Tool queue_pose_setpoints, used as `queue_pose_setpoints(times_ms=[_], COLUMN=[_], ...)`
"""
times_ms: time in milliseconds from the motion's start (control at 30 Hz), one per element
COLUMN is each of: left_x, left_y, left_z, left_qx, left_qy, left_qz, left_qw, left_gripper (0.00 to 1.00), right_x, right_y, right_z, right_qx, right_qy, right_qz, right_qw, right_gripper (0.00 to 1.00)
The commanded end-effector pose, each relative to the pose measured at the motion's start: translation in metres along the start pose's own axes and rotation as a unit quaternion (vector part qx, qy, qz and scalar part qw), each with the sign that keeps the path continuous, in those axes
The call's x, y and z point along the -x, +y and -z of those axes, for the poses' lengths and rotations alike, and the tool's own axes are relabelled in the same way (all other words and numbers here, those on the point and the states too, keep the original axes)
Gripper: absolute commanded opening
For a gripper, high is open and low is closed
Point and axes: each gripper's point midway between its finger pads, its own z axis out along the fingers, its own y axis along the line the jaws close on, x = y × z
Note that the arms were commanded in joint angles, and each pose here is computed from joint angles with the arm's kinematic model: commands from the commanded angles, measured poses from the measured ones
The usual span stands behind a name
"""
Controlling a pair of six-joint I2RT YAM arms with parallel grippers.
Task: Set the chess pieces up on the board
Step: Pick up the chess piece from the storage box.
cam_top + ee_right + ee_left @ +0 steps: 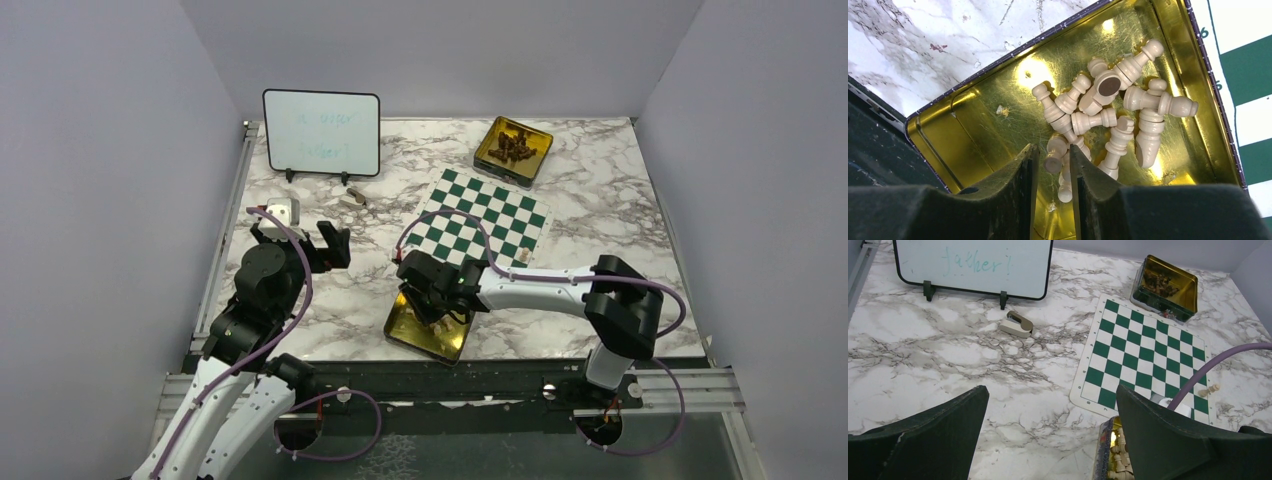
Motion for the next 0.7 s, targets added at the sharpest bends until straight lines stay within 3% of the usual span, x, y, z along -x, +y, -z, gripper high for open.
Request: queue_pose_setpoints(times_ms=[0, 400, 667], left_x=[0.0011, 0.0000, -0.0007], left_y=[0.0042, 0.0048, 0.0045], left_z=[0.0002, -0.0011, -0.0020], left_qx=[0.010, 0.012, 0.012], left_qy=[-0.008, -0.007, -0.006], left_qz=[-0.003, -0.004, -0.004], left_qw=[1.000, 1.000, 1.000], left_gripper=[0.99, 0.99, 0.99], right_x=[0.0024, -0.0037, -0.0007], right_y=[-0.0001, -0.0021, -0.0005], right_z=[-0.0008, -0.0015, 0.0009], right_qx=[-0.017, -0.028, -0.025], right_qy=[0.002, 0.016, 0.010], right_qz=[0.010, 0.014, 0.014], right_qw=[1.000, 0.999, 1.000], right_gripper=[0.33, 0.33, 0.27])
